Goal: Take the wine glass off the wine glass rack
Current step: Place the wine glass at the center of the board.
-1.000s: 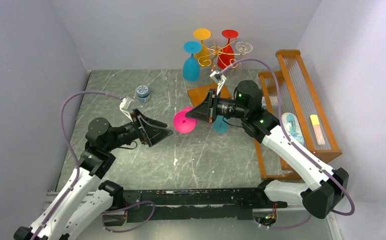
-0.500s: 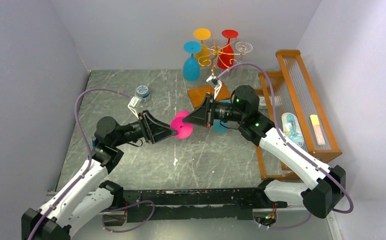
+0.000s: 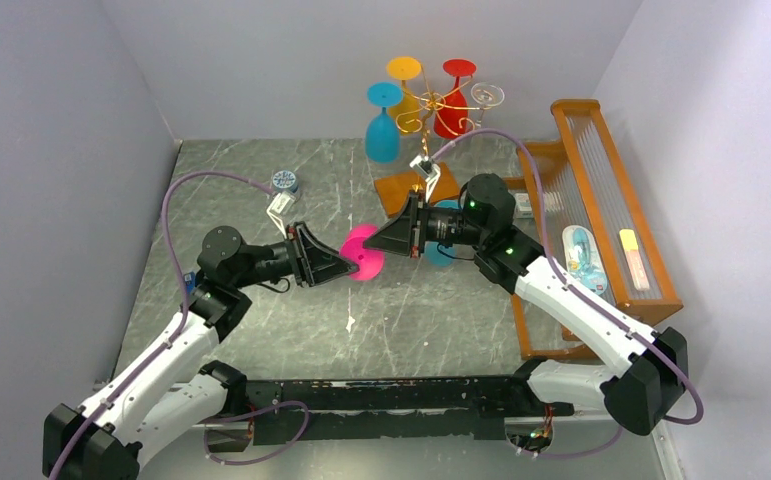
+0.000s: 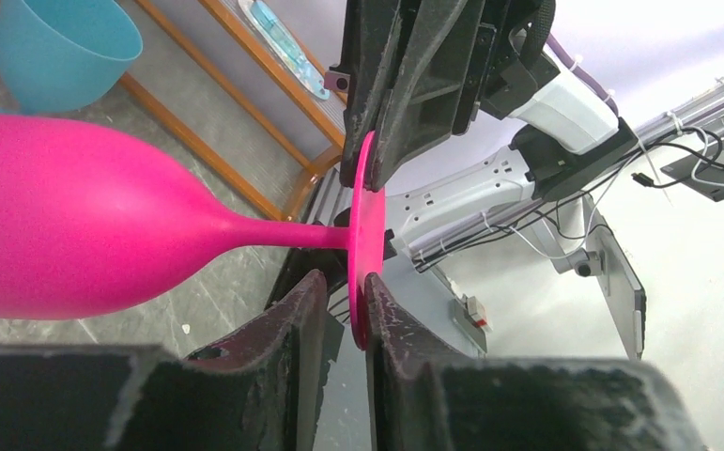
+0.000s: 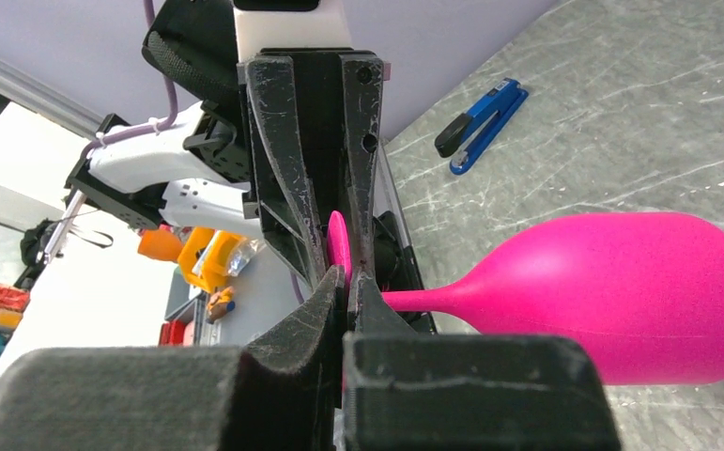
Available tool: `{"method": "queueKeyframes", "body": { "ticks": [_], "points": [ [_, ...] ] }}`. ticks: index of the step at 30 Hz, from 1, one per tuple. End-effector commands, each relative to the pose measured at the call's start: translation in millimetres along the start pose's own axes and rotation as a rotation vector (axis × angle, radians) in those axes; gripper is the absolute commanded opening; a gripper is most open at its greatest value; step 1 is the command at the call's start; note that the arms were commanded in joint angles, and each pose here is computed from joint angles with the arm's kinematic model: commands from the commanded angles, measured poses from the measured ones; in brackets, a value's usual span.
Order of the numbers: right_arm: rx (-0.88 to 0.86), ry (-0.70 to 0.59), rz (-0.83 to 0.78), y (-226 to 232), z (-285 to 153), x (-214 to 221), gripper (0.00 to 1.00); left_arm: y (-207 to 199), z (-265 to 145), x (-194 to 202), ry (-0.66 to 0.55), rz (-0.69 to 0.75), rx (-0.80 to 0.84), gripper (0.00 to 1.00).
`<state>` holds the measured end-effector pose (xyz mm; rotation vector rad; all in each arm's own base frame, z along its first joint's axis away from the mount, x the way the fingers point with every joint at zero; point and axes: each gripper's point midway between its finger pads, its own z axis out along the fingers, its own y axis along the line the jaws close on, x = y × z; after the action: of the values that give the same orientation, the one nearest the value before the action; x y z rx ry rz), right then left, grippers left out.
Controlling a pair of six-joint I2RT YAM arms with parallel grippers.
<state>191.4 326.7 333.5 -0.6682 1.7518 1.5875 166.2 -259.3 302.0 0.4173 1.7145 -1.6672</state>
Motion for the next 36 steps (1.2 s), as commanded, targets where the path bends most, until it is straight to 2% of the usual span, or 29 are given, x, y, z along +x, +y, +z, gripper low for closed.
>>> {"method": "queueKeyframes", "body": {
  "ticks": [1,2,4,7,11,13,15,18,26,28,30,31,33,36],
  "points": [
    [-0.048,-0.001,-0.037,9.6,2.9,-2.2,0.0,-11.0,1.6,-1.2,0.005,0.039,0.05,0.23],
    [-0.057,0.0,-0.034,10.4,3.4,-1.9,0.0,-10.5,2.0,-0.1,0.012,0.039,0.051,0.23],
    [-0.071,0.011,-0.03,12.0,4.0,-0.7,0.0,-9.6,1.8,2.7,0.023,0.043,0.05,0.14],
    [-0.058,0.02,-0.058,13.0,2.4,-2.3,0.0,-9.9,0.8,5.5,0.029,0.046,0.057,0.06],
    [-0.073,0.034,-0.063,18.1,-0.3,-0.6,0.02,-12.6,-0.5,7.7,0.041,0.06,0.068,0.05],
    [-0.07,0.049,-0.057,17.3,-0.8,2.2,0.08,-12.1,-1.3,8.6,0.048,0.074,0.06,0.05],
    [-0.058,0.065,-0.058,14.9,-1.5,5.0,0.18,-11.0,-2.1,9.3,0.056,0.093,0.05,0.05],
    [-0.038,0.104,-0.056,10.7,-2.6,11.0,0.22,-10.9,-3.2,9.4,0.063,0.103,0.04,0.05],
    [-0.063,0.159,-0.029,10.9,-0.2,22.0,0.17,-15.3,-3.0,10.0,0.052,0.104,0.078,0.05],
    [-0.061,0.161,-0.03,9.9,2.4,21.8,0.12,-17.3,-4.0,10.9,0.054,0.109,0.088,0.05],
    [-0.067,0.148,-0.041,11.9,4.4,19.3,0.01,-16.9,-4.4,11.8,0.059,0.114,0.085,0.05],
    [-0.064,0.135,-0.043,12.0,5.0,17.5,0.0,-15.5,-4.5,12.2,0.062,0.118,0.078,0.05],
    [-0.06,0.109,-0.048,12.0,5.0,14.4,0.0,-10.3,-5.0,15.0,0.077,0.114,0.052,0.12],
    [-0.07,0.082,-0.058,16.0,4.1,11.2,0.0,-3.5,-5.9,18.5,0.093,0.106,0.02,0.35]
  ]
}}
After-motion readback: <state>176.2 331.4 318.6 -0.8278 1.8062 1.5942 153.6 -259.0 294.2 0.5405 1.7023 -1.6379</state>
